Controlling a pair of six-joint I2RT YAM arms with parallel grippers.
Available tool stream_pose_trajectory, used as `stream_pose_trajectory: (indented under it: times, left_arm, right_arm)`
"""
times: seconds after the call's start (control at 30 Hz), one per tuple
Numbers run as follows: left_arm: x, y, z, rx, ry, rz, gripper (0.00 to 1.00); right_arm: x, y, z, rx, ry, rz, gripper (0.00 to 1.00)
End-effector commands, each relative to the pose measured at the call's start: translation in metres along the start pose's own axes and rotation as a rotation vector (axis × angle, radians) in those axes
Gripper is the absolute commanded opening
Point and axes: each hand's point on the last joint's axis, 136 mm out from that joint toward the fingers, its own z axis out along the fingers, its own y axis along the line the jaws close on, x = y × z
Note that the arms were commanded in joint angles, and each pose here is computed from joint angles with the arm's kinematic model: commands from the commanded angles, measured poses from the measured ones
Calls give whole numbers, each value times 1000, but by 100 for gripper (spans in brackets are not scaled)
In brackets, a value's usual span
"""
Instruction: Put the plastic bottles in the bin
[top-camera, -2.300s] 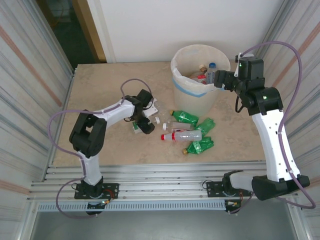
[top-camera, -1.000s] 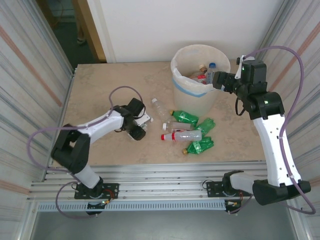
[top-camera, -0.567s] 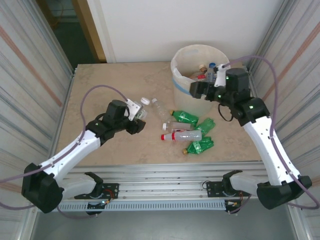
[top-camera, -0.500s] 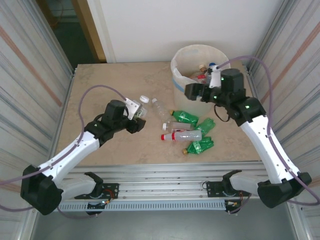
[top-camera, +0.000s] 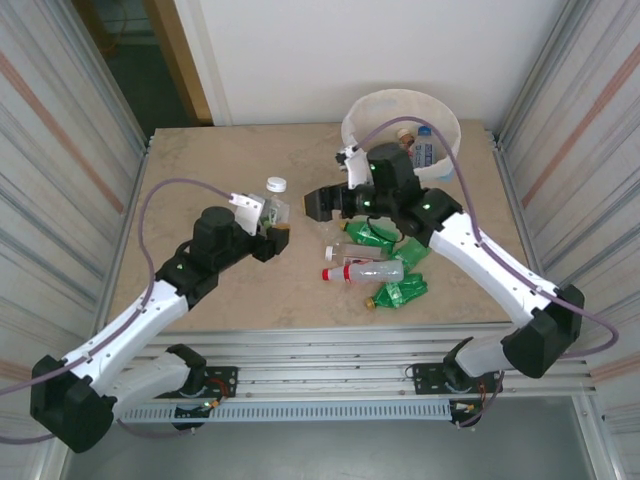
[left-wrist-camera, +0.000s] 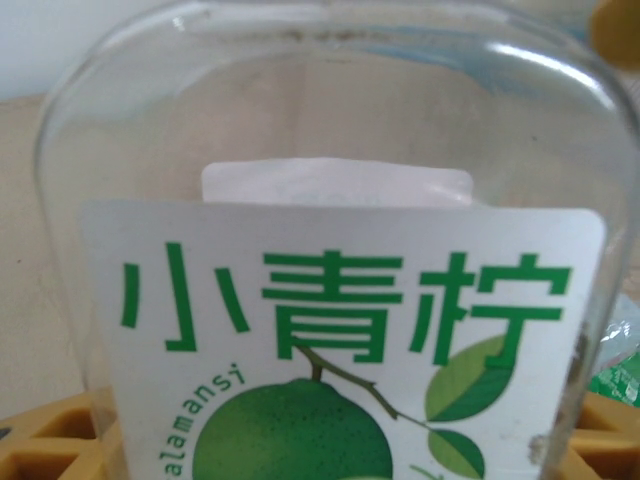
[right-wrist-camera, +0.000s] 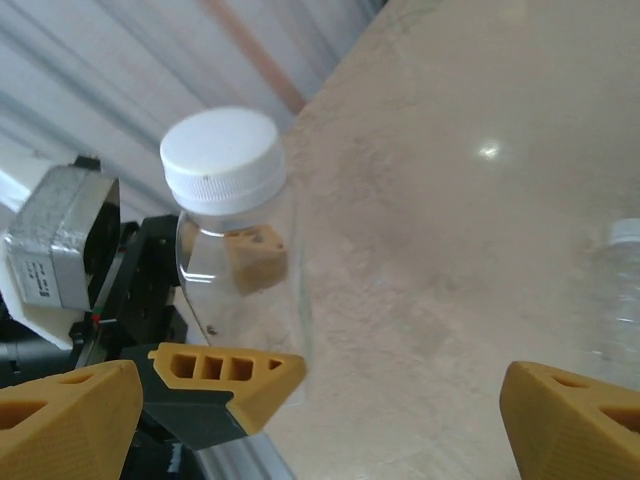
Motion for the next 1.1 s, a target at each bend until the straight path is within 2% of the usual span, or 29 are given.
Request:
stream_pose_trajectory:
  times: [0.0,0.33,0.6,0.67,0.83,0.93,1.07]
  left_arm:
    - [-23,-7,-10,41,-104,-24,44]
    - [-34,-13,-18,70,-151,-38,44]
    - [-34,-25,-19,139,-153,-17,44]
    - [-33,-26,-19,147,-153,-16,44]
    - [-34,-27,-22,150,-164,-15,48]
    - [-36,-26,-26,143,-175,-16,60]
    - [-40,-25,-33,135,-203,-29,89]
  right_arm:
    - [-6,29,14,-115,6,-16,90]
    - [6,58,47,-213,76,-43,81]
    - [0,54,60,-188,73,-48,70]
    - [-2,53,63,-181,67,-48,65]
    - [-4,46,67,-152,60,-44,39]
    - [-5,43,65,-141,53,-38,31]
    - [-13,35,59,-114,33,-30,27]
